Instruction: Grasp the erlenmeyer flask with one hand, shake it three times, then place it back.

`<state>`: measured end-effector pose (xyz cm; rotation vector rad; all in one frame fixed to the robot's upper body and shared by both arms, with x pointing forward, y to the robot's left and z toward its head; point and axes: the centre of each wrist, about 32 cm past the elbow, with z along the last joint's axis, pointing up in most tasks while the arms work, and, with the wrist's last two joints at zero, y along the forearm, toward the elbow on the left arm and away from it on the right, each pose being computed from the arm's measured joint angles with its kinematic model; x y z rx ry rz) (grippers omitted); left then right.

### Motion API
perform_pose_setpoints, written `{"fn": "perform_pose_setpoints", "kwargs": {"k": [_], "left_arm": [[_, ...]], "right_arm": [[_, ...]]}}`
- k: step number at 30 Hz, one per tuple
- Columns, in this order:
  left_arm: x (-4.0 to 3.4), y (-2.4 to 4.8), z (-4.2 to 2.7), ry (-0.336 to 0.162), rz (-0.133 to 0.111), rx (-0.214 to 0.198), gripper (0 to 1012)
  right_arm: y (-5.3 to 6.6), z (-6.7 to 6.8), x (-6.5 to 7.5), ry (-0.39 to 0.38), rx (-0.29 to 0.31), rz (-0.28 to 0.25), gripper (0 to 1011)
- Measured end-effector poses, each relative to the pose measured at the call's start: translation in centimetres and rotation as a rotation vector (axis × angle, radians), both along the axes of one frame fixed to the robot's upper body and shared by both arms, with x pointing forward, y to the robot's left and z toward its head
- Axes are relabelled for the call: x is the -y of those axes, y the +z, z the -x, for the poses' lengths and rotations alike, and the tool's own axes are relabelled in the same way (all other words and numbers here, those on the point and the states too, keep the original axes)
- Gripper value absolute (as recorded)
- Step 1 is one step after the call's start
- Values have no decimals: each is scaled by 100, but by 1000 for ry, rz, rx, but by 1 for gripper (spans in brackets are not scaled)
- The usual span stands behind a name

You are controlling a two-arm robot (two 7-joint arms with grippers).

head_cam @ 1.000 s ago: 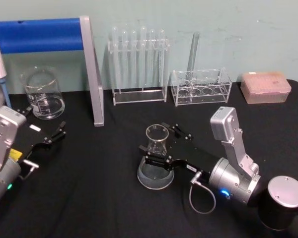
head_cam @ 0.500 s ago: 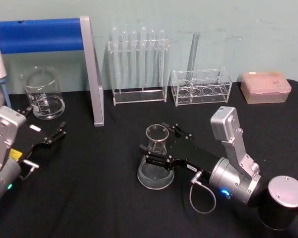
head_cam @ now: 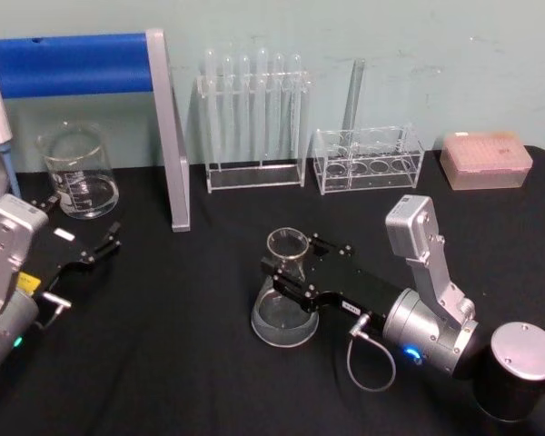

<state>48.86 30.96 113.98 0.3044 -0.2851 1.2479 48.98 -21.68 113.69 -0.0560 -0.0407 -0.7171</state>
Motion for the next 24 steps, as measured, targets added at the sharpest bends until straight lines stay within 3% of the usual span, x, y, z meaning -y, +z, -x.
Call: {"fn": "perform_pose_setpoints", "kwargs": {"k": [6, 16, 24], "left_arm": [[0, 0, 0, 0, 0, 0, 1001], [0, 0, 0, 0, 0, 0, 1001], [0, 0, 0, 0, 0, 0, 1001]], "right_arm": [[1, 0, 0, 0, 0, 0, 449], [13, 10, 10, -15, -4, -7, 449], [144, 21, 56, -44, 7, -20, 449]]}}
